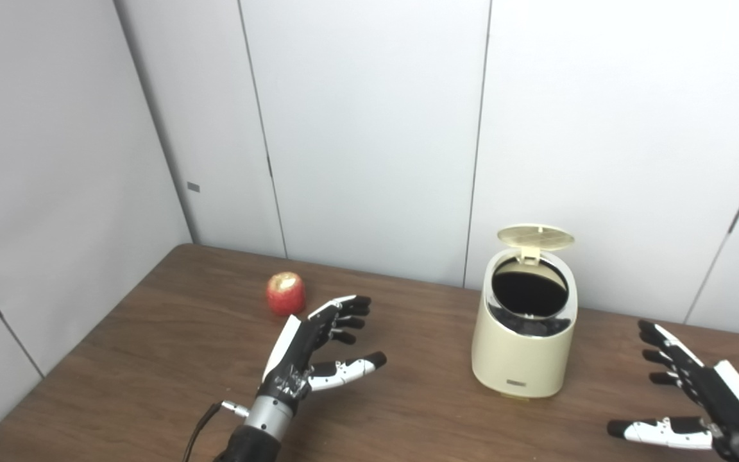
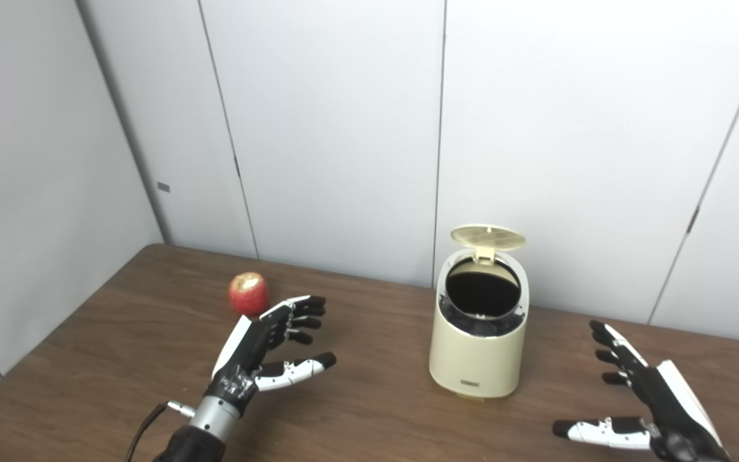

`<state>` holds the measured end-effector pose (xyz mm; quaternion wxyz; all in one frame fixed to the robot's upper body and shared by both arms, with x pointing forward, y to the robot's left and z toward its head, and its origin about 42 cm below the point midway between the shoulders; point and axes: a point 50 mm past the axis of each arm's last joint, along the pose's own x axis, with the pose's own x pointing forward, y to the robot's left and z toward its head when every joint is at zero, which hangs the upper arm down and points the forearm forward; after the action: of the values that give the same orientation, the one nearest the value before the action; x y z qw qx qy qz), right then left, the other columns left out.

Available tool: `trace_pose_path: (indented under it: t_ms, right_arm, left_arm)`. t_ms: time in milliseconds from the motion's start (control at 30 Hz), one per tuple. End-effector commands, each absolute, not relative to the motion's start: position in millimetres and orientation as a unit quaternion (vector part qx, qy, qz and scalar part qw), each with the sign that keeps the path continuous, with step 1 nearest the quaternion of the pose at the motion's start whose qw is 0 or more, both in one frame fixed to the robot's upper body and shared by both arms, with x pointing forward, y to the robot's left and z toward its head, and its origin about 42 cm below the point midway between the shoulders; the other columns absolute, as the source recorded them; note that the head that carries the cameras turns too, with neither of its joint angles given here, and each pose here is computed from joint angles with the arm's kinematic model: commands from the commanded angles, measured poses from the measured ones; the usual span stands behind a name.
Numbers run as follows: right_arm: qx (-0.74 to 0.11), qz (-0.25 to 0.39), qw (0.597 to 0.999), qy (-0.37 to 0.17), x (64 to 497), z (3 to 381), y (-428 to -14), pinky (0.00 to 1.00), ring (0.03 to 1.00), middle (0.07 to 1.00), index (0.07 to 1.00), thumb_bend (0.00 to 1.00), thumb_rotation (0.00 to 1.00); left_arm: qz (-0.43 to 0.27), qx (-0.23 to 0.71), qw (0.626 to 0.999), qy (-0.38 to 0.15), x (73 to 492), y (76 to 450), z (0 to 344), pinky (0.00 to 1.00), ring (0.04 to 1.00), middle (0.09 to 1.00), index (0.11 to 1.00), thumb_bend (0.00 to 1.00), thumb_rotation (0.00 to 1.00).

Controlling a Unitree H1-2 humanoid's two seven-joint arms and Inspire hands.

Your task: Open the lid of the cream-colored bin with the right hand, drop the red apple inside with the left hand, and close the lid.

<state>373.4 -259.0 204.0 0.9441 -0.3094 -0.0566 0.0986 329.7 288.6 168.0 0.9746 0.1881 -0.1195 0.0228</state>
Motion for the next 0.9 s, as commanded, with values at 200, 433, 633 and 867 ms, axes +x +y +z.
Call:
trace_pose_path:
  t_ms: [200,433,633,867]
  right_arm:
    - [-0.298,0.095,0.945,-0.098,378,230,-259,0.69,0.857,0.913,0.924,0.76,0.19]
    - [-0.308,0.103,0.941,-0.099,378,230,-253,0.68,0.846,0.895,0.913,0.75,0.15]
    - [-0.308,0.104,0.941,-0.097,378,228,-253,0.68,0.851,0.905,0.913,0.75,0.16]
    - [-0.304,0.108,0.942,-0.088,378,225,-256,0.68,0.859,0.920,0.921,0.74,0.15]
  left_arm:
    - [0.063,0.229,0.955,-0.176,348,311,212,0.66,0.764,0.795,0.817,0.72,0.14]
    - [0.104,0.239,0.948,-0.181,364,329,221,0.65,0.755,0.786,0.802,0.72,0.10]
    - [0.125,0.248,0.941,-0.191,376,343,228,0.71,0.789,0.799,0.803,0.72,0.10]
    - [0.148,0.259,0.933,-0.200,385,354,240,0.71,0.825,0.830,0.783,0.74,0.04]
